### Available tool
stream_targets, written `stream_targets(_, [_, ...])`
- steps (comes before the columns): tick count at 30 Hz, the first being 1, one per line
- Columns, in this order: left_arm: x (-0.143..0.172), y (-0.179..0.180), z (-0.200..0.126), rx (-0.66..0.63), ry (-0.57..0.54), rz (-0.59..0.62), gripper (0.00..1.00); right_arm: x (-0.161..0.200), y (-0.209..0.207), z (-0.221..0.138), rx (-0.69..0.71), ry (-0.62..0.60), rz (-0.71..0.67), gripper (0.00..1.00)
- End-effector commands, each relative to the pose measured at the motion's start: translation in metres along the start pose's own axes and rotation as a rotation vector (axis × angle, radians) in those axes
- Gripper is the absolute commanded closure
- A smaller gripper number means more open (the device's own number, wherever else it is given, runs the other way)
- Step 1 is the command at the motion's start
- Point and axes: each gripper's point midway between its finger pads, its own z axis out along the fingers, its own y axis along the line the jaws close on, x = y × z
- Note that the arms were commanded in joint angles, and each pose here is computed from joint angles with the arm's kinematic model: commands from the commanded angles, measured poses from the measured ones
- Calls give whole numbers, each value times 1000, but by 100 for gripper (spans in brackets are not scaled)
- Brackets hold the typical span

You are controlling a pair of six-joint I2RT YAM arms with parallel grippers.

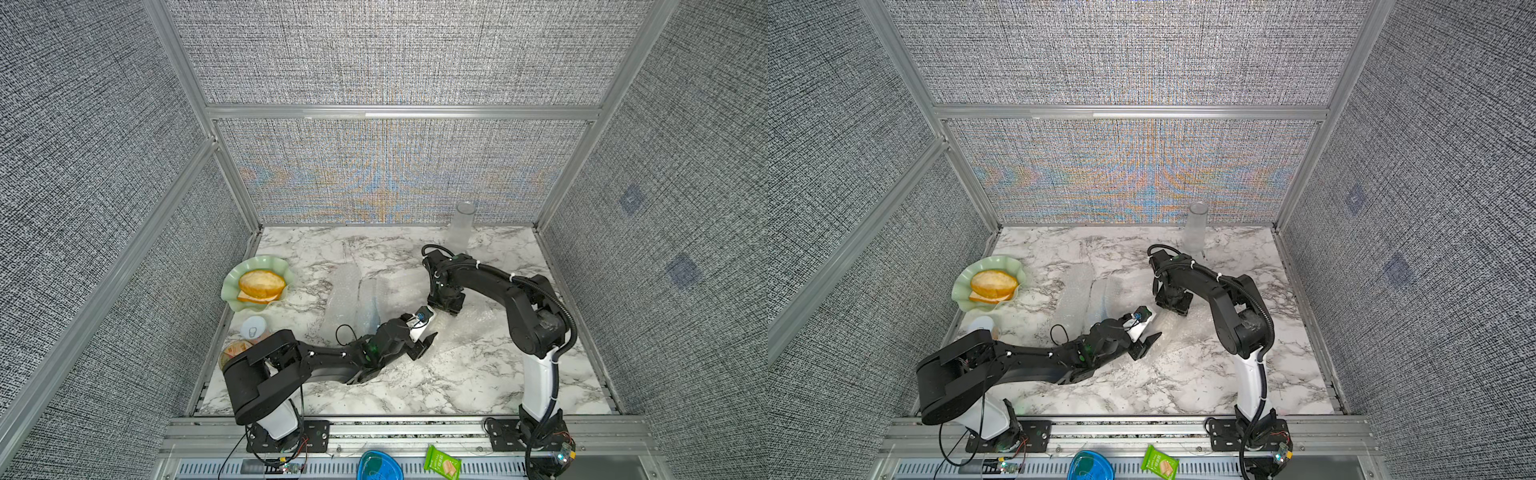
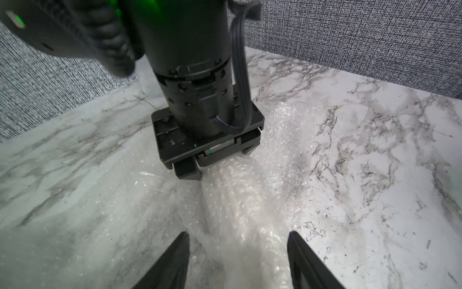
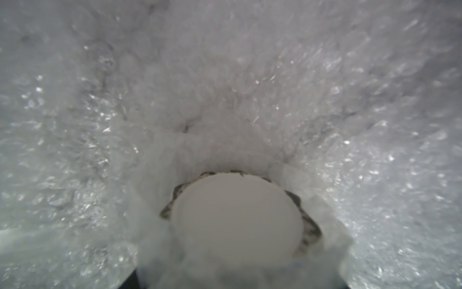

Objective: Unwrap the vase from the bubble wrap
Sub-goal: Unwrap the bubble wrap.

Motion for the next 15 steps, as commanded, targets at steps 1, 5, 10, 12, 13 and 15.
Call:
stream_targets(1, [-14,4,2,-91,-60,97,35,5,3,3,-20,32,18,61])
stream_targets(5, [-14,-13,10,-89,-57,185,34,5,4,5,-28,37,20,61])
stream_targets(10, [-9,-30,19,-93,-42,297,34,6,6,9,-38,48,21,61])
stream_targets(12, [-7,-35,23,-109,-33,325,34,6,7,10,-44,51,21,61])
stream_targets(13, [-6,-36,24,-124,-29,335,34,6,7,9,-46,51,23,61])
stream_targets(15, [-4,-36,28,-178,-18,367,34,6,7,10,-48,51,22,61])
